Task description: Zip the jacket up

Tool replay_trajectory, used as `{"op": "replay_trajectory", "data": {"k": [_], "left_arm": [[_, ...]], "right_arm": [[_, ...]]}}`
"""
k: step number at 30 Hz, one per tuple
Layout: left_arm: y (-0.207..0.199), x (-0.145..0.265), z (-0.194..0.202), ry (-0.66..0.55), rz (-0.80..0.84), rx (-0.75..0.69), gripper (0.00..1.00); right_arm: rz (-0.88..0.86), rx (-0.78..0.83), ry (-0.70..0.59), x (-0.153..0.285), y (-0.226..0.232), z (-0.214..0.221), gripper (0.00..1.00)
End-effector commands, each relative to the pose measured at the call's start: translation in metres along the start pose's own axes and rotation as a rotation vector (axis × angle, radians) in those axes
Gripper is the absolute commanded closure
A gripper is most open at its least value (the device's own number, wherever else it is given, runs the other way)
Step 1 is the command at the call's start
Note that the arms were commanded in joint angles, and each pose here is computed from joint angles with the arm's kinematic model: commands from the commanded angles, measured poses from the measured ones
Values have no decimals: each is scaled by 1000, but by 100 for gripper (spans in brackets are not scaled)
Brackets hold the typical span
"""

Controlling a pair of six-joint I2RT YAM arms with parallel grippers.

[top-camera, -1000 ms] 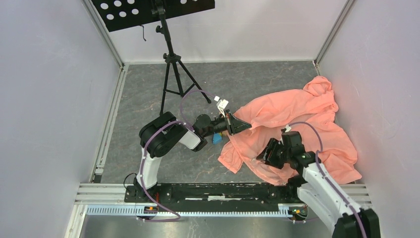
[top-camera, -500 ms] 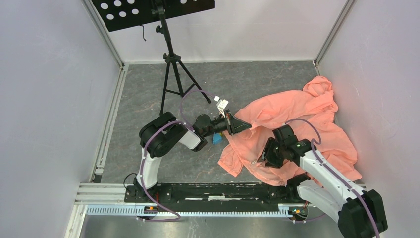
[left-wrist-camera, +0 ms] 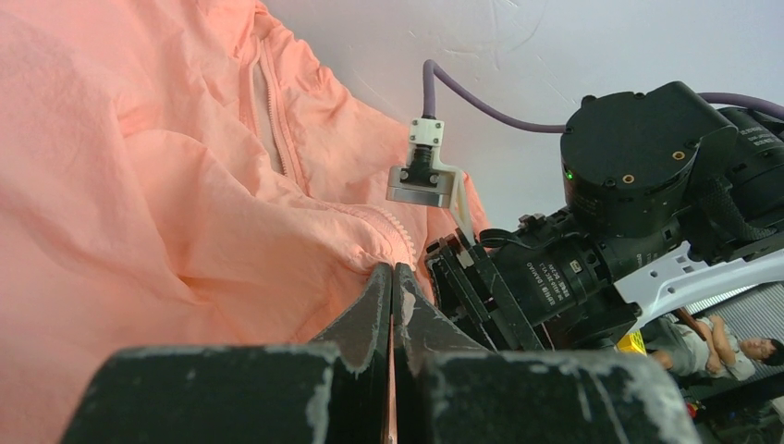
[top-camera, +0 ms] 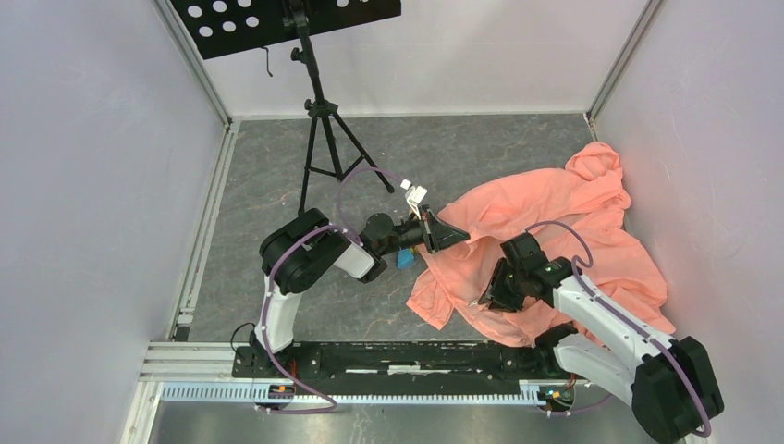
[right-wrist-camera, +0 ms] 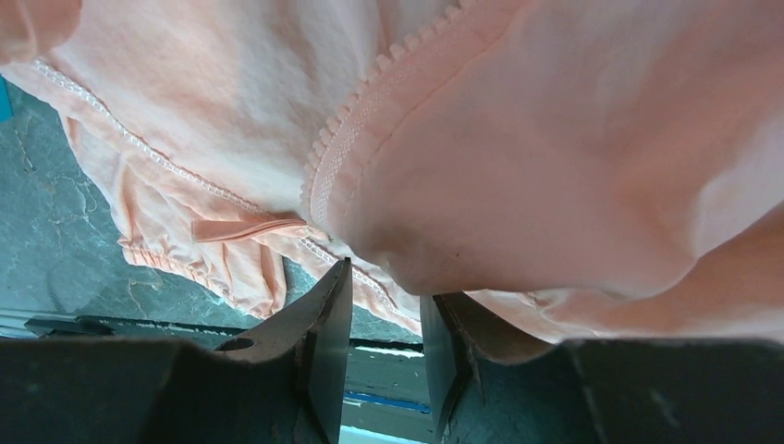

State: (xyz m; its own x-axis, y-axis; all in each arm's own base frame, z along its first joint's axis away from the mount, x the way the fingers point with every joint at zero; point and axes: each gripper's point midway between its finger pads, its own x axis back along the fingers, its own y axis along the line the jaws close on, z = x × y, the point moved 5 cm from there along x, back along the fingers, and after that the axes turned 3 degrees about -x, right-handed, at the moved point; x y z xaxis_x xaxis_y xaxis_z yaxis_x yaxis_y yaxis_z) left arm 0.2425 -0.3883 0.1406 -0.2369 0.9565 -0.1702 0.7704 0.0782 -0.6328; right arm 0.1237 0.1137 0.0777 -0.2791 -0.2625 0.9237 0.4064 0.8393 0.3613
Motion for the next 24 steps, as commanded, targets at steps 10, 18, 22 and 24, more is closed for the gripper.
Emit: {"op": "replay_trajectory", "data": {"k": [10, 18, 22, 24], "left_arm": [[-9, -2, -10, -41, 46, -49, 98], [-8, -3, -10, -41, 49, -43, 98], [-8, -3, -10, -41, 51, -43, 98], [-8, -3, -10, -41, 49, -42, 98]], "right_arm": [[22, -47, -24, -15, 3, -6, 67], [48, -57, -22, -19, 2, -7, 68], [69, -68, -29, -20, 0, -8, 68], [80, -71, -35, -20, 0, -9, 71]]}}
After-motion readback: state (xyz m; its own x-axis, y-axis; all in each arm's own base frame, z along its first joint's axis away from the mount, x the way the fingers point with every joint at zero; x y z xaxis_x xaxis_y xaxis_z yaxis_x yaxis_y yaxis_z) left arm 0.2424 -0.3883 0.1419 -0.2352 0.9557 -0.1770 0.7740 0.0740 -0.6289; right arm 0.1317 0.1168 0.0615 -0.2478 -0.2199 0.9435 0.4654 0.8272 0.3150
